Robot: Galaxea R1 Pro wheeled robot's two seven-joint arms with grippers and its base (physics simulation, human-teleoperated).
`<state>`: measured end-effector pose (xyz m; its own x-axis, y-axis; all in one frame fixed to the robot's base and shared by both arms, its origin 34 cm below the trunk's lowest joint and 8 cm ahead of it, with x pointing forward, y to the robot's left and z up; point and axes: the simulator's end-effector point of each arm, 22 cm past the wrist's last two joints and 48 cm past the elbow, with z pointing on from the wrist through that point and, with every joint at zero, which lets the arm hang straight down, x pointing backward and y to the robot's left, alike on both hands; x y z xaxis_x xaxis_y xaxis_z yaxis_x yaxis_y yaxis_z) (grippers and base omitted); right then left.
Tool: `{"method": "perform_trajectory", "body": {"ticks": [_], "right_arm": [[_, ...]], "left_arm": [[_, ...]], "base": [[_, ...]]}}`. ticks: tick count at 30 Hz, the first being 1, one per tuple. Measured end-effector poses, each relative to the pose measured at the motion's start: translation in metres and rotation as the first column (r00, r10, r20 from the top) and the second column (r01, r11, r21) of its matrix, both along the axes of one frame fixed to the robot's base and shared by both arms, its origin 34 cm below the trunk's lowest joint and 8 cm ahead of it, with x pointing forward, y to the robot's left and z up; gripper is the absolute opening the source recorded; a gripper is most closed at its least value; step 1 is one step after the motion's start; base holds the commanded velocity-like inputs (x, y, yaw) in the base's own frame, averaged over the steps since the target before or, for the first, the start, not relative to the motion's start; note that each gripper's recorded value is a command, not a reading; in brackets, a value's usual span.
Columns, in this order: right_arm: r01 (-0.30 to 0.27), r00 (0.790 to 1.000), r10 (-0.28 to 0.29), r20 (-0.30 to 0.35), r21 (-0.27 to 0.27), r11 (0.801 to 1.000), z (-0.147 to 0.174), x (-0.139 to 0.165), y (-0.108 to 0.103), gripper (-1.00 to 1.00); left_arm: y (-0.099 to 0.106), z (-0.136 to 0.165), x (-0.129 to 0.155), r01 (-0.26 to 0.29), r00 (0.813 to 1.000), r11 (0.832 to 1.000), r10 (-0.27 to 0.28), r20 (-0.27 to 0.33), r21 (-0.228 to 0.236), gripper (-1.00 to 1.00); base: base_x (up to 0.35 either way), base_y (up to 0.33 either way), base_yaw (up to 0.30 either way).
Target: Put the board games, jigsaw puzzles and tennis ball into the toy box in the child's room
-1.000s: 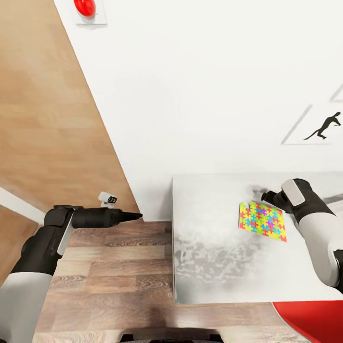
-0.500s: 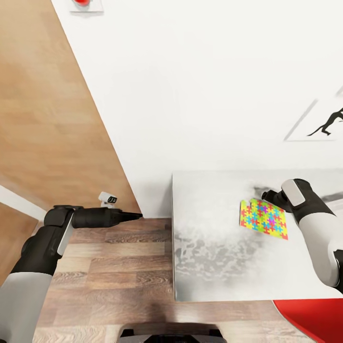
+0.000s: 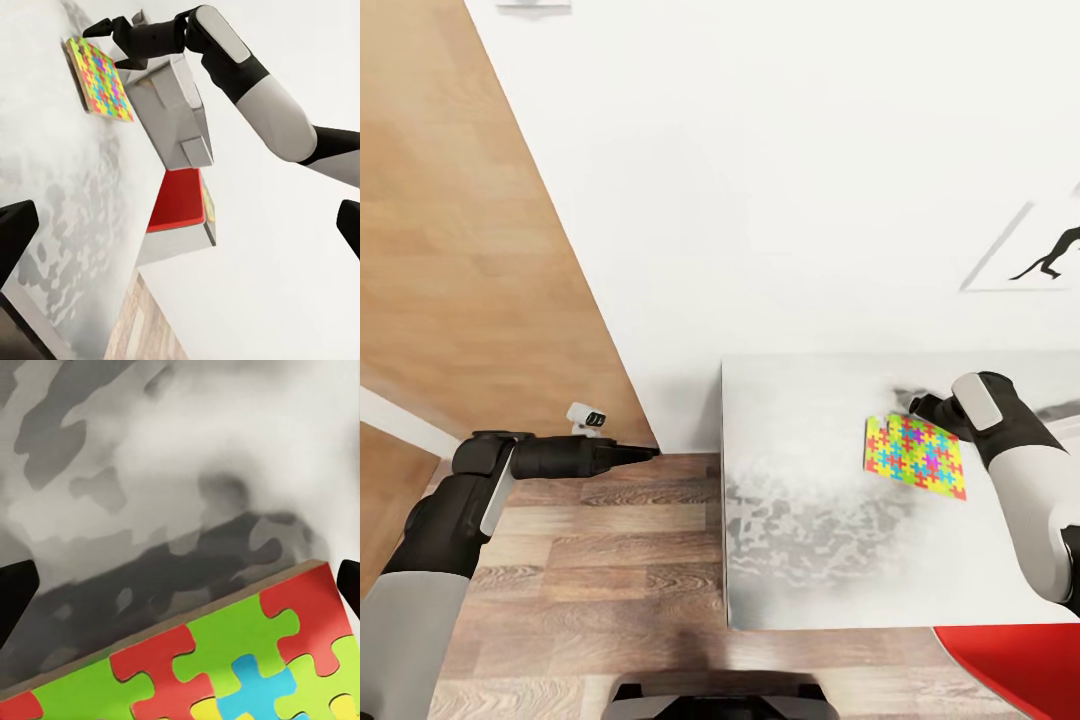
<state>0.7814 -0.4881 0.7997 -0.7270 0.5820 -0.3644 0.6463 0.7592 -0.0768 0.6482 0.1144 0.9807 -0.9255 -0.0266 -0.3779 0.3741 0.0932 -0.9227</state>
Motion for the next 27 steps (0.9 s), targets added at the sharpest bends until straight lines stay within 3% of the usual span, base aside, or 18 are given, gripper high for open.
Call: {"method": "perform_trajectory", "body": {"ticks": [16, 27], "right_arm": [[0.013, 1.0, -0.013, 0.006, 0.001, 1.0, 0.0, -0.001, -0.005, 1.0], [0.003, 1.0, -0.003, -0.004, -0.023, 1.0, 0.001, -0.003, -0.011, 1.0]], "left_arm": [[0.0, 0.0, 0.0, 0.0, 1.0, 1.0, 0.0, -0.001, 0.0, 1.0], [0.0, -0.001, 0.0, 0.0, 1.0, 1.0, 0.0, -0.001, 0.0, 1.0]], "base": [[-0.001, 0.0, 0.0], [-0.102, 0.0, 0.0]]}}
